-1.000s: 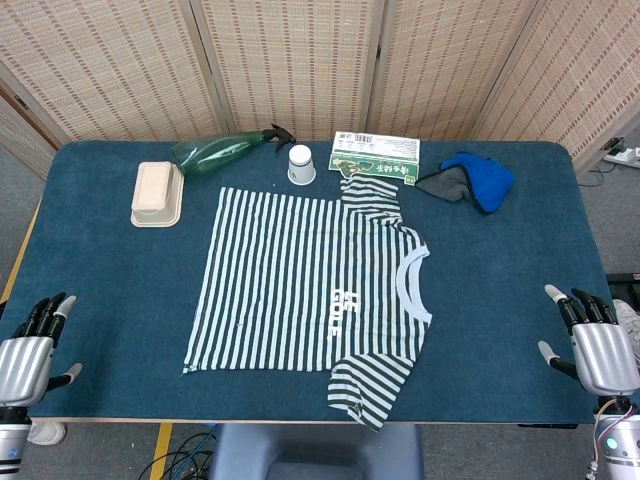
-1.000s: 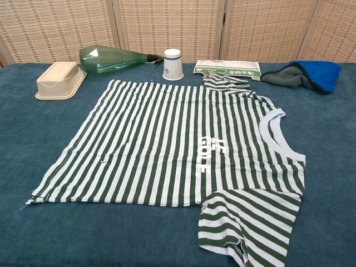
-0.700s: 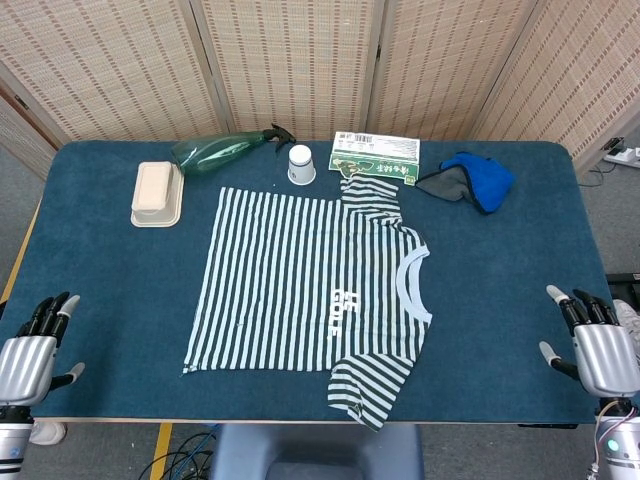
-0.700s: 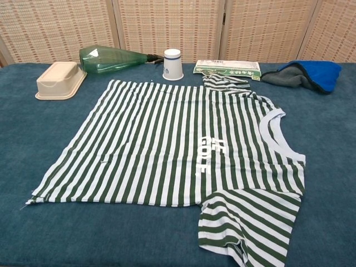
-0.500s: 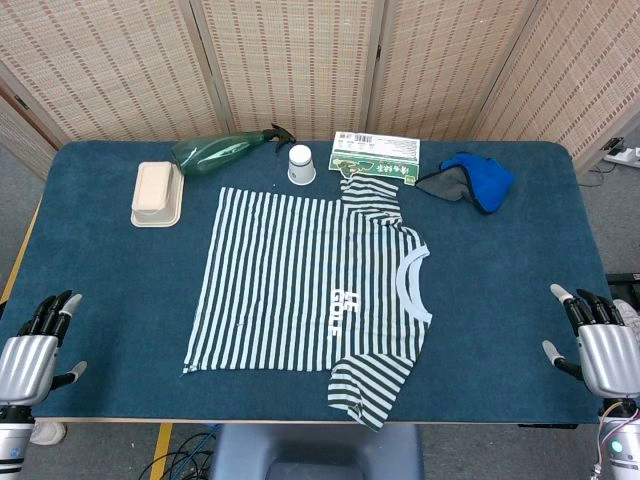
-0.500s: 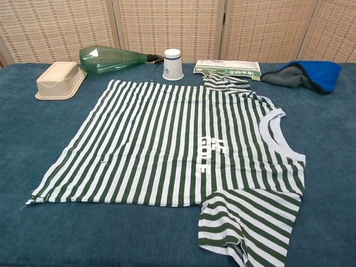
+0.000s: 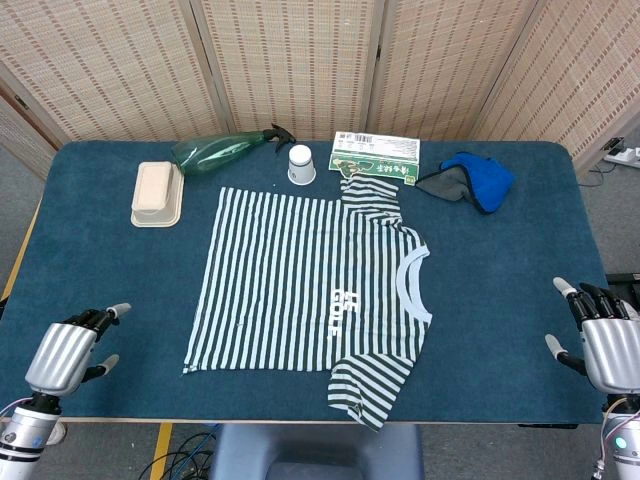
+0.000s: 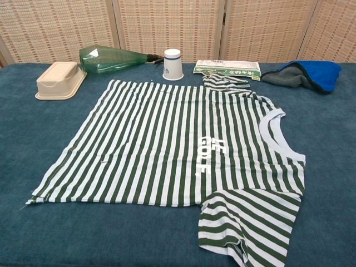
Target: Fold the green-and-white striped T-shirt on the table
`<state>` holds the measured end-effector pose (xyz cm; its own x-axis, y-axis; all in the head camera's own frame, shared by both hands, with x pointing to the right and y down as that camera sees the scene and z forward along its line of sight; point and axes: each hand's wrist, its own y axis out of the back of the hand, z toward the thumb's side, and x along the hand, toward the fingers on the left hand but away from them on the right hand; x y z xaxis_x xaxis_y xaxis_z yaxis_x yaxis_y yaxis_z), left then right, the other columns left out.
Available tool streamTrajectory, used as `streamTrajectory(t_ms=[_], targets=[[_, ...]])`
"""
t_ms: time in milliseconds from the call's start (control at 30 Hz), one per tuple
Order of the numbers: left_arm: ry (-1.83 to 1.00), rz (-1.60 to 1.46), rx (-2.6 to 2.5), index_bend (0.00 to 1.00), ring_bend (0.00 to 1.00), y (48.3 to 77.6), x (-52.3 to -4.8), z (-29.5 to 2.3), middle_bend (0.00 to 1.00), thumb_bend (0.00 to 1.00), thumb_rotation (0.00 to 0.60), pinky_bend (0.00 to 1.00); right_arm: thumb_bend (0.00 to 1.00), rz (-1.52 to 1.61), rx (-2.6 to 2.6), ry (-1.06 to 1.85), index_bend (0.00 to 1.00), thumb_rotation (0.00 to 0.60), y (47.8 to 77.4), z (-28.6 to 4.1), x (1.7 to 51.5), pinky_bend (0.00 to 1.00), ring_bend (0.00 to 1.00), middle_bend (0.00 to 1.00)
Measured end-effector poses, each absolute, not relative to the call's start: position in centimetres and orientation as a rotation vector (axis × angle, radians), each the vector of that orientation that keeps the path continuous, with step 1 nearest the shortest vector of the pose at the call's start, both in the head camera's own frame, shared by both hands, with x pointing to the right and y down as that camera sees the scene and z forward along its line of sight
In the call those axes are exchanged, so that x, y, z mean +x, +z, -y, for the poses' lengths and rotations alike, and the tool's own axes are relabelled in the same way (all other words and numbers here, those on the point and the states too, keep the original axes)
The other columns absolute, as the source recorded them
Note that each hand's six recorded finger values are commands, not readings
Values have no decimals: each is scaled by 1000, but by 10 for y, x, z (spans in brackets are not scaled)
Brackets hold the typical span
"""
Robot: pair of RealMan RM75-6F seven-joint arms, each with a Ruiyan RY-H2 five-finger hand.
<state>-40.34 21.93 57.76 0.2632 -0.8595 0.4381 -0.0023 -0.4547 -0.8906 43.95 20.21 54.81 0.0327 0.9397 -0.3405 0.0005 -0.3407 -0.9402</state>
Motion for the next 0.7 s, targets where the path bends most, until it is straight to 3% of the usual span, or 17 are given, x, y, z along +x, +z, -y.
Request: streamTrajectory(t_ms=[133,333,700], targets=[[-1250,-732,-1772,382,703,586,-383,-216,756,156,600,956,239,1006,-1480,1437,133,600,548,-202,440,199,220,278],[-1215,-655,-1864,421,813,604,-357,-217,872,156,600,1000,238,1009,-1482,1445,137,600,550,-204,442,215,233,281],[-1217,-556,-1958,439,852,641,-322,-231,919,155,600,1000,238,1012,-1488,1466,138,600,553,-206,446,219,247,282]])
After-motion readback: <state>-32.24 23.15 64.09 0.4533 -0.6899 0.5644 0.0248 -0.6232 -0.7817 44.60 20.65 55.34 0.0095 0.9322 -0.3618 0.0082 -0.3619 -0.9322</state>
